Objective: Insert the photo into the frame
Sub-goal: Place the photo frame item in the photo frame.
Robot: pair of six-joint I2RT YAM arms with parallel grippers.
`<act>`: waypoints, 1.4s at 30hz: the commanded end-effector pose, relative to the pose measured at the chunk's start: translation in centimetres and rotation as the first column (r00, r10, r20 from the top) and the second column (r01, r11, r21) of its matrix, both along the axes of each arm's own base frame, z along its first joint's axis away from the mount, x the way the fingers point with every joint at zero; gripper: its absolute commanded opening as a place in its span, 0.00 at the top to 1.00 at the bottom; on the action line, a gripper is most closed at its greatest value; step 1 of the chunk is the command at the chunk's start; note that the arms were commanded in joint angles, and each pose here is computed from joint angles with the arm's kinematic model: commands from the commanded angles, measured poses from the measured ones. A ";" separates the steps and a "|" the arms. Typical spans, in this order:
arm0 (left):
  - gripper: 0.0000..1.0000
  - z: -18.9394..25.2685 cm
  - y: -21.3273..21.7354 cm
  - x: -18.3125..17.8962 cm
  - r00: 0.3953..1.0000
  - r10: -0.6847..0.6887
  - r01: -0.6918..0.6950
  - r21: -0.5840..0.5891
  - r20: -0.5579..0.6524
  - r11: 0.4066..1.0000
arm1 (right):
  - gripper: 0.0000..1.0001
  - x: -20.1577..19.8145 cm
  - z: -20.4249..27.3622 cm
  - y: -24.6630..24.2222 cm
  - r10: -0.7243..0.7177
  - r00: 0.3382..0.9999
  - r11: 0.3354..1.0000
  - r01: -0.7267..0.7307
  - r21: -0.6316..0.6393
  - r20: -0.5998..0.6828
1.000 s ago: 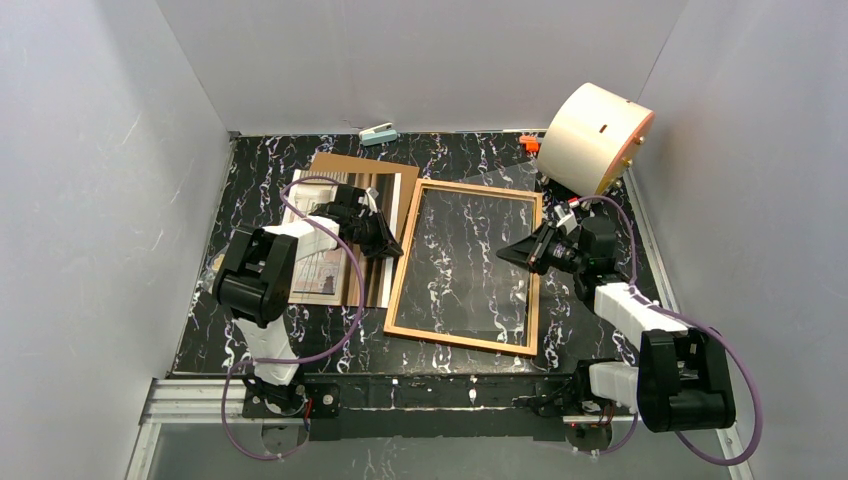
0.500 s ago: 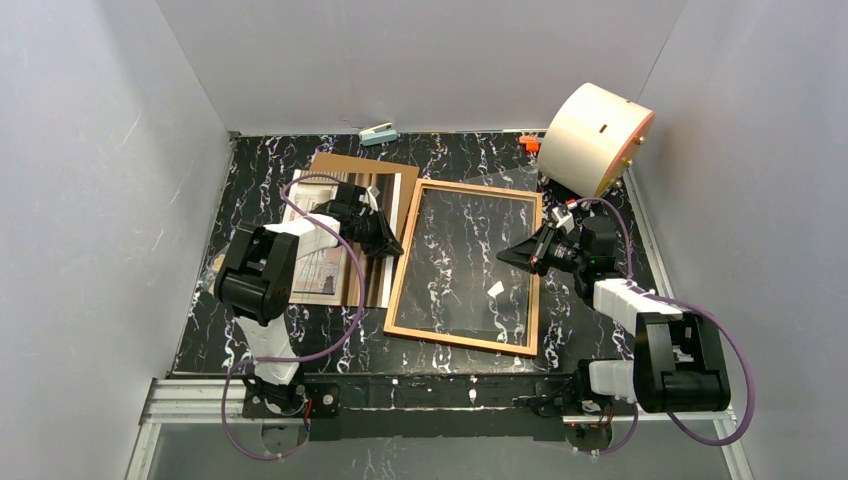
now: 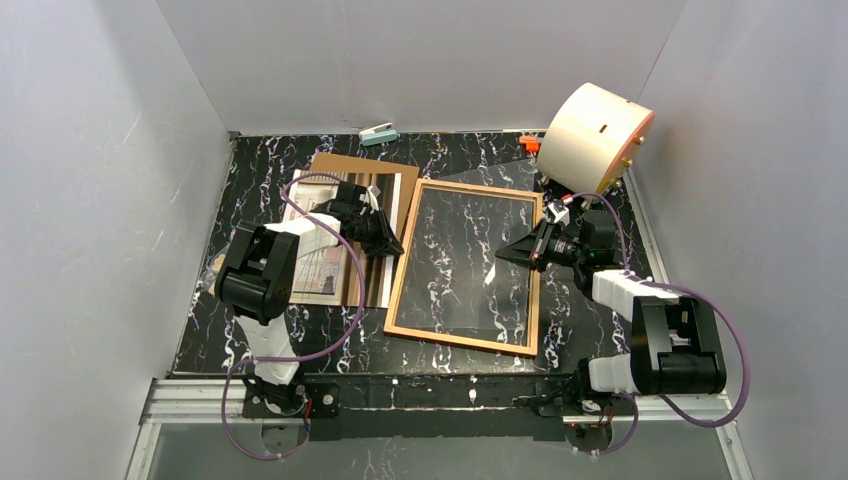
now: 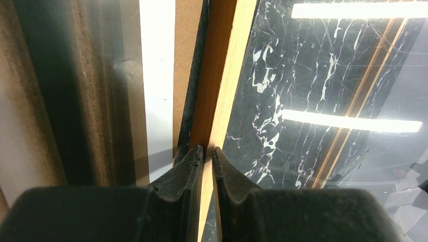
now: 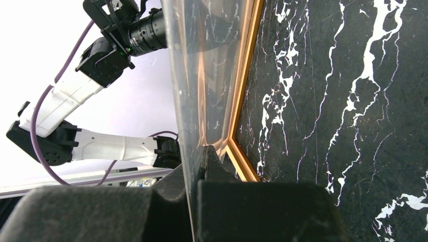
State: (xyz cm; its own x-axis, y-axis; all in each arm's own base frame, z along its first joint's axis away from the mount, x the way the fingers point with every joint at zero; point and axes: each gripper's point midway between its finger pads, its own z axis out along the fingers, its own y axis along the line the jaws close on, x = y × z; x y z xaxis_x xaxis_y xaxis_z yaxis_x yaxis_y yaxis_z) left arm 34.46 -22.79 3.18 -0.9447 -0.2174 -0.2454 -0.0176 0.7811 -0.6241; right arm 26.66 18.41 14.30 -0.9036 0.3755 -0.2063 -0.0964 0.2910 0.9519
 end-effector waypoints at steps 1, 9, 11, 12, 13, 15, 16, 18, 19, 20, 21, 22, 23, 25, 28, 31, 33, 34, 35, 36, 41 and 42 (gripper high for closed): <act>0.89 -1.0 0.3 -0.8 0.999 -0.024 0.026 0.041 -0.036 0.999 | 0.99 0.0 1.7 0.3 0.067 0.997 0.997 -0.069 0.042 0.041; 0.89 -1.3 0.4 -1.0 0.998 -0.037 0.039 0.053 -0.045 0.998 | 0.99 0.5 1.7 0.1 0.105 0.994 0.992 -0.106 0.064 0.021; 0.89 -1.3 0.4 -1.1 0.998 -0.039 0.042 0.053 -0.047 0.998 | 0.99 0.6 1.6 0.1 0.117 0.993 0.991 -0.118 0.071 0.012; 0.89 -1.2 0.4 -1.1 0.998 -0.041 0.043 0.052 -0.044 0.998 | 0.99 0.6 1.6 0.1 0.123 0.992 0.990 -0.123 0.073 0.011; 0.89 -1.2 0.4 -1.1 0.998 -0.040 0.042 0.052 -0.045 0.998 | 0.99 0.6 1.5 0.1 0.127 0.992 0.989 -0.128 0.075 0.010; 0.89 -1.3 0.5 -1.1 0.998 -0.041 0.043 0.053 -0.046 0.998 | 0.99 0.6 1.4 0.1 0.132 0.991 0.988 -0.132 0.074 0.004; 0.89 -1.2 0.5 -1.1 0.998 -0.042 0.044 0.052 -0.045 0.998 | 0.99 0.6 1.4 0.1 0.132 0.991 0.988 -0.132 0.074 0.005; 0.89 -1.2 0.4 -1.1 0.998 -0.044 0.046 0.052 -0.047 0.998 | 0.99 0.7 1.4 0.1 0.134 0.991 0.989 -0.133 0.071 0.002; 0.89 -1.3 0.4 -1.1 0.998 -0.044 0.047 0.052 -0.047 0.998 | 0.99 0.8 1.4 0.1 0.133 0.991 0.989 -0.133 0.070 0.003; 0.89 -1.2 0.4 -1.1 0.998 -0.044 0.046 0.051 -0.045 0.998 | 0.99 0.8 1.3 0.1 0.134 0.991 0.989 -0.134 0.070 -0.002; 0.89 -1.3 0.4 -1.1 0.998 -0.045 0.048 0.051 -0.047 0.998 | 0.99 0.8 1.2 0.1 0.134 0.991 0.989 -0.133 0.071 -0.007; 0.89 -1.2 0.4 -1.1 0.998 -0.045 0.047 0.049 -0.045 0.998 | 0.99 0.7 1.0 0.1 0.134 0.991 0.989 -0.133 0.071 -0.013; 0.89 -1.3 0.3 -1.1 0.998 -0.046 0.048 0.049 -0.048 0.998 | 0.99 0.7 0.9 0.1 0.134 0.991 0.989 -0.132 0.070 -0.017; 0.89 -1.2 0.3 -1.1 0.998 -0.048 0.050 0.048 -0.048 0.998 | 0.99 0.8 0.6 0.0 0.133 0.991 0.989 -0.131 0.066 -0.025; 0.89 -1.3 0.3 -1.1 0.998 -0.048 0.050 0.046 -0.049 0.998 | 0.95 1.2 0.1 0.0 0.118 0.992 0.992 -0.116 0.050 -0.043; 0.88 -1.2 0.3 -1.0 0.998 -0.047 0.049 0.047 -0.047 0.998 | 0.86 2.0 -0.8 -0.4 0.073 0.995 0.997 -0.074 -0.003 -0.061; 0.88 -1.2 0.3 -1.0 0.998 -0.044 0.046 0.050 -0.047 0.998 | 0.83 2.2 -0.9 -0.4 0.068 0.995 0.998 -0.068 -0.007 -0.071; 0.88 -1.2 0.3 -0.9 0.998 -0.043 0.046 0.050 -0.044 0.998 | 0.81 2.3 -1.0 -0.4 0.065 0.995 0.998 -0.065 -0.008 -0.076; 0.88 -1.2 0.3 -0.9 0.998 -0.043 0.045 0.050 -0.046 0.998 | 0.80 2.4 -1.1 -0.4 0.064 0.995 0.998 -0.065 -0.009 -0.078; 0.88 -1.1 0.3 -0.9 0.998 -0.044 0.046 0.049 -0.044 0.998 | 0.79 2.4 -1.3 -0.4 0.065 0.994 0.998 -0.066 -0.009 -0.084; 0.88 -1.1 0.3 -0.8 0.998 -0.044 0.046 0.049 -0.043 0.998 | 0.72 2.6 -2.0 -0.5 0.064 0.991 0.998 -0.066 -0.016 -0.114; 0.88 -1.1 0.3 -0.8 0.998 -0.043 0.045 0.050 -0.043 0.998 | 0.69 2.7 -2.1 -0.4 0.064 0.991 0.998 -0.067 -0.017 -0.120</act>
